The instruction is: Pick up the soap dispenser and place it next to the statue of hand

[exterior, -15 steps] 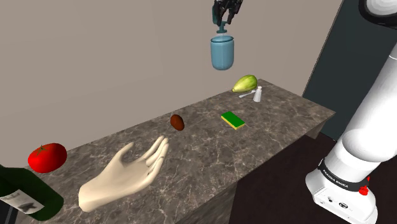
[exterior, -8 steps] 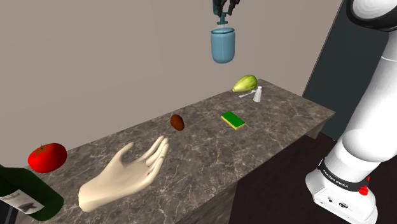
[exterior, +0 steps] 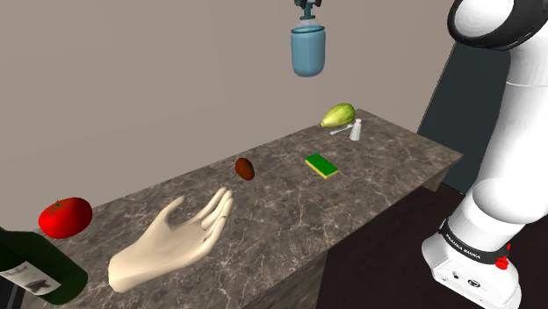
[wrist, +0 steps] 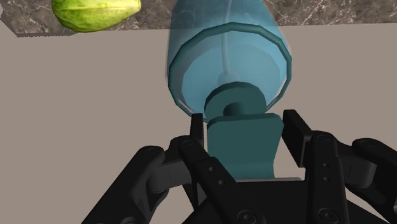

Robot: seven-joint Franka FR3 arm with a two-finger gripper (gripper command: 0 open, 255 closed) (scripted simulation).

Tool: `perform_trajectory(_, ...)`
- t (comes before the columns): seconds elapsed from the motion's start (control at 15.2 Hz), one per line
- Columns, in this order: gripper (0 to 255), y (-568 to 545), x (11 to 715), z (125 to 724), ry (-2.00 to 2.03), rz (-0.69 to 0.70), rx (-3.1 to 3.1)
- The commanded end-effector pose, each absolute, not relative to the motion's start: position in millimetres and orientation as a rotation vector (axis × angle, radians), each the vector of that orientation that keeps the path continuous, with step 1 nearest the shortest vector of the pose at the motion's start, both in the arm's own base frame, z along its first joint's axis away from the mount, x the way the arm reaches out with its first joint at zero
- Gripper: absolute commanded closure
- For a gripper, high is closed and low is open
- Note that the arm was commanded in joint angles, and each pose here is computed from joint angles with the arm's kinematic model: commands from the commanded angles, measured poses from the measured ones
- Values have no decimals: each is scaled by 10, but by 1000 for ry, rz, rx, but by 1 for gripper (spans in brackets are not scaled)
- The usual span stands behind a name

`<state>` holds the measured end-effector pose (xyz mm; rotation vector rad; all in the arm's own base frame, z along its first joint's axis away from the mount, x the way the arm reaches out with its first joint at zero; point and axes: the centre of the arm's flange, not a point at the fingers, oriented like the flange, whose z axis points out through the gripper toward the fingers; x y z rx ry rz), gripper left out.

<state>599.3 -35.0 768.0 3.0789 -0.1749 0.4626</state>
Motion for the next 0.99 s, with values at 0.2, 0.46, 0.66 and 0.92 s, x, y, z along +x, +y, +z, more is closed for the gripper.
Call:
perform_trajectory(0.2, 255, 100, 5705, 7725, -175, 464, 3079)
perform_trajectory(0.46, 255, 549, 5427, 7727, -175, 464, 3079)
perform_trajectory(0.66, 255, 885, 5218, 7729, -175, 464, 3079)
perform_trajectory(0.92, 255, 1334, 4940, 7731, -175, 464, 3079)
